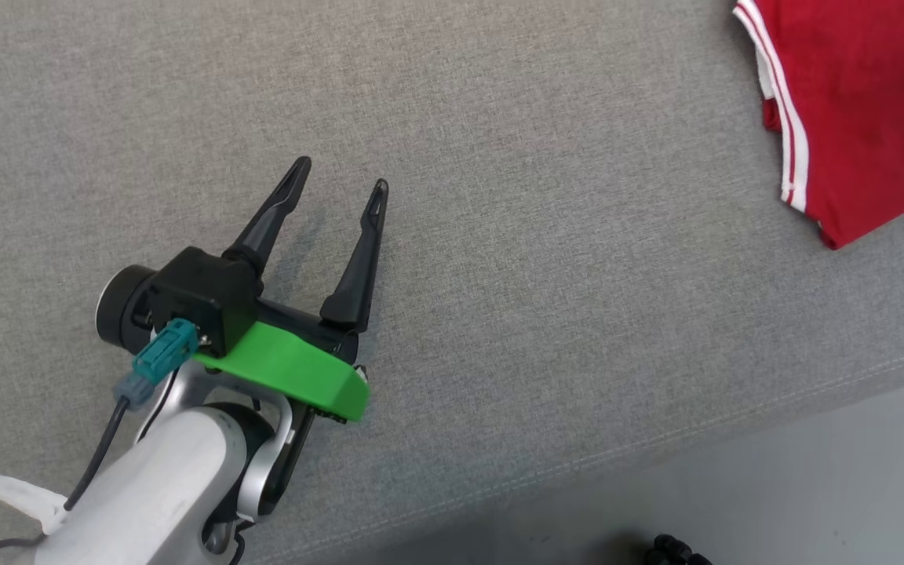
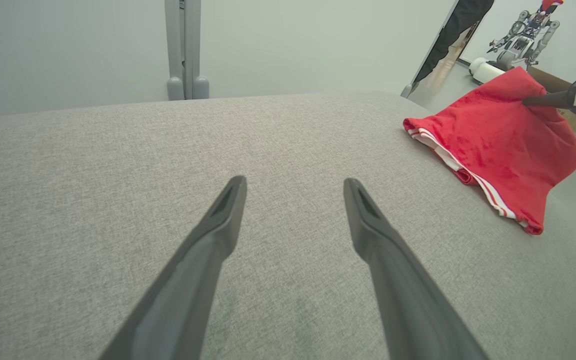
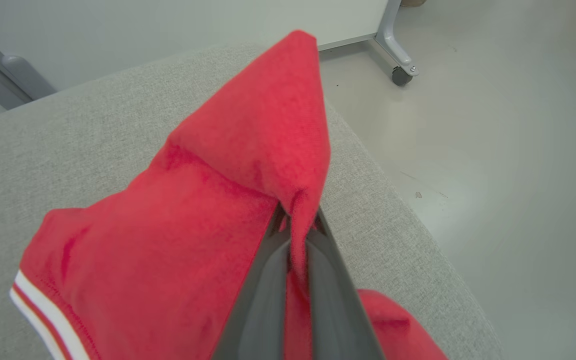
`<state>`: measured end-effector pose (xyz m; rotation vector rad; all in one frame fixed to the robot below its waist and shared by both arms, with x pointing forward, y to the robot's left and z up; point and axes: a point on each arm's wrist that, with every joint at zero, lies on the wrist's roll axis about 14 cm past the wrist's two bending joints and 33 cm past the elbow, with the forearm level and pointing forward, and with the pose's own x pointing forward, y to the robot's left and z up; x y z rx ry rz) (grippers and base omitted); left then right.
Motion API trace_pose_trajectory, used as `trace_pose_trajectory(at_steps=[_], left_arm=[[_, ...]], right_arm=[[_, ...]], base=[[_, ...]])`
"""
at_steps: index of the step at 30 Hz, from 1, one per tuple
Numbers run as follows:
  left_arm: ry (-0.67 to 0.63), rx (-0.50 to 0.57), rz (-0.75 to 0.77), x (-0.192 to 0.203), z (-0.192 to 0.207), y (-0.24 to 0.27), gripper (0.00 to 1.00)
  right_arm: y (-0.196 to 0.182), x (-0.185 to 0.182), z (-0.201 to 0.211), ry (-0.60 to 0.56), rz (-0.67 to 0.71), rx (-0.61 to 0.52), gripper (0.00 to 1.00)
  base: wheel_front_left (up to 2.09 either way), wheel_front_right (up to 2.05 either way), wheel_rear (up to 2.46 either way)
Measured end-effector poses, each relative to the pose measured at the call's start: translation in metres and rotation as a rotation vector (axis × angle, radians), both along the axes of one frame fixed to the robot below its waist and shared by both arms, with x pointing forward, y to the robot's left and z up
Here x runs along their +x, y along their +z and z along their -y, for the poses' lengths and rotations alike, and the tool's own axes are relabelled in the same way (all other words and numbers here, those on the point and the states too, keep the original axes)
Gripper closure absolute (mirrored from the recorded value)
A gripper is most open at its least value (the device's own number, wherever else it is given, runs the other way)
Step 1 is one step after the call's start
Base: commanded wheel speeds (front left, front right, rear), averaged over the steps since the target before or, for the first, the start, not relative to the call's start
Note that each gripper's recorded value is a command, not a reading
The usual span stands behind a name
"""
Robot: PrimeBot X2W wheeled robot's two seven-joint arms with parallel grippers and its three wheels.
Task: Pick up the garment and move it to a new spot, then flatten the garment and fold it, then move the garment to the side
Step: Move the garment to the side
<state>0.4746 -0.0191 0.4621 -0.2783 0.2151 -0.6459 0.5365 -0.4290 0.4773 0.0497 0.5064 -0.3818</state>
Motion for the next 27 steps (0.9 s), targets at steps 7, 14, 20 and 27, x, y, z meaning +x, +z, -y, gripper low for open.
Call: trace_pose_trajectory(at_steps=[7, 14, 20, 27], left_arm=[[-0.013, 0.005, -0.021, 0.006, 0.002, -0.014, 0.0], [0.003, 0.029, -0.049, 0.008, -0.007, -0.029, 0.0], [0.015, 0.037, -0.051, 0.009, -0.011, -0.031, 0.0], [0.041, 0.03, -0.032, 0.014, -0.015, -0.025, 0.0]], right_arm=[[-0.02, 0.004, 0.018, -0.046, -0.016, -0.044, 1.0], [-0.033, 0.011, 0.021, -0.04, -0.03, -0.091, 0.0], [-0.031, 0.0, 0.041, -0.07, -0.053, -0.141, 0.0], [-0.025, 0.003, 0.028, -0.035, -0.022, -0.153, 0.0]], base=[[0.0, 0.0, 0.0], [0.0, 0.0, 0.0], [0.0, 0.0, 0.0], [0.0, 0.0, 0.0]])
